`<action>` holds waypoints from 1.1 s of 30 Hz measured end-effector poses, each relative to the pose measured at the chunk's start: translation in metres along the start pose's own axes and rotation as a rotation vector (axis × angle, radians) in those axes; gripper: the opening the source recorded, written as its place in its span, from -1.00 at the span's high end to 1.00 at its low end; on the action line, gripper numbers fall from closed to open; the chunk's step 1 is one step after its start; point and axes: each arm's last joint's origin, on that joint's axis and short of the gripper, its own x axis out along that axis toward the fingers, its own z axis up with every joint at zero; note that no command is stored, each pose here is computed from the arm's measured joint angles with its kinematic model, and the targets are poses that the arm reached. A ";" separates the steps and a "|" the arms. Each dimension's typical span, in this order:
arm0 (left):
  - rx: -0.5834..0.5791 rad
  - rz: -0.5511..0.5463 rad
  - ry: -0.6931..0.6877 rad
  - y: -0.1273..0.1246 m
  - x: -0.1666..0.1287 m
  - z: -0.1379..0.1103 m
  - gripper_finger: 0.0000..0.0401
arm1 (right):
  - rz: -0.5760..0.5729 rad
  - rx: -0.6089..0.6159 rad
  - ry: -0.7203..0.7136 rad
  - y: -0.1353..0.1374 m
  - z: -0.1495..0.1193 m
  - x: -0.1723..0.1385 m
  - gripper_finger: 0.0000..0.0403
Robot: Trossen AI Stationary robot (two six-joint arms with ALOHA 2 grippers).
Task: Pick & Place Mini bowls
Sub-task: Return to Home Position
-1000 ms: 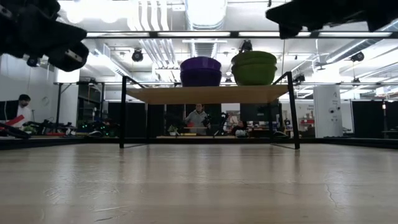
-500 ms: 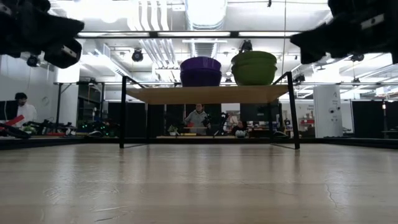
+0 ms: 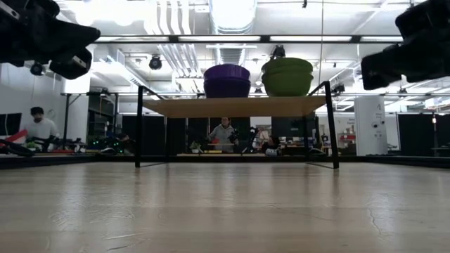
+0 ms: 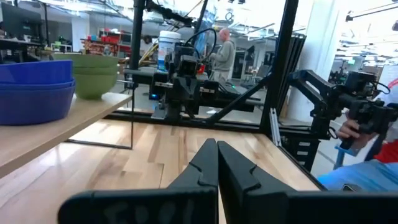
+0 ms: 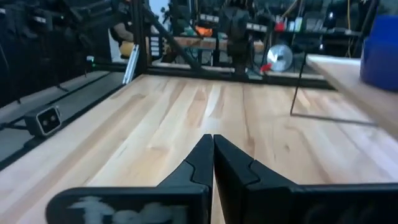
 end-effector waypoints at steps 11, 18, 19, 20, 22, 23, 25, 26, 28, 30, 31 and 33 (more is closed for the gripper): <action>0.002 0.000 0.007 0.000 0.000 -0.001 1.00 | -0.005 0.179 0.079 0.000 -0.008 -0.007 0.96; 0.002 0.000 0.007 0.000 0.000 -0.001 1.00 | -0.004 0.155 0.080 0.000 -0.008 -0.007 0.96; 0.002 0.000 0.007 0.000 0.000 -0.001 1.00 | -0.005 0.154 0.080 0.000 -0.008 -0.007 0.96; 0.002 0.000 0.007 0.000 0.000 -0.001 1.00 | -0.005 0.154 0.080 0.000 -0.008 -0.007 0.96; 0.002 0.000 0.007 0.000 0.000 -0.001 1.00 | -0.004 0.155 0.079 0.000 -0.008 -0.007 0.96; 0.002 0.000 0.007 0.000 0.000 -0.001 1.00 | -0.005 0.157 0.079 0.000 -0.008 -0.007 0.96; 0.002 0.000 0.007 0.000 0.000 -0.001 1.00 | -0.005 0.158 0.079 0.000 -0.008 -0.007 0.96; 0.002 0.000 0.007 0.000 0.000 -0.001 1.00 | -0.005 0.159 0.079 0.000 -0.008 -0.007 0.96; 0.002 0.000 0.007 0.000 0.000 -0.001 1.00 | -0.005 0.159 0.079 0.000 -0.008 -0.007 0.96; 0.002 0.000 0.008 0.000 0.000 -0.001 1.00 | -0.005 0.159 0.079 0.000 -0.008 -0.007 0.96; 0.002 0.000 0.008 0.000 0.000 -0.001 1.00 | -0.005 0.160 0.079 0.000 -0.008 -0.007 0.96; 0.002 0.000 0.008 0.000 0.000 -0.001 1.00 | -0.005 0.160 0.079 0.000 -0.008 -0.007 0.96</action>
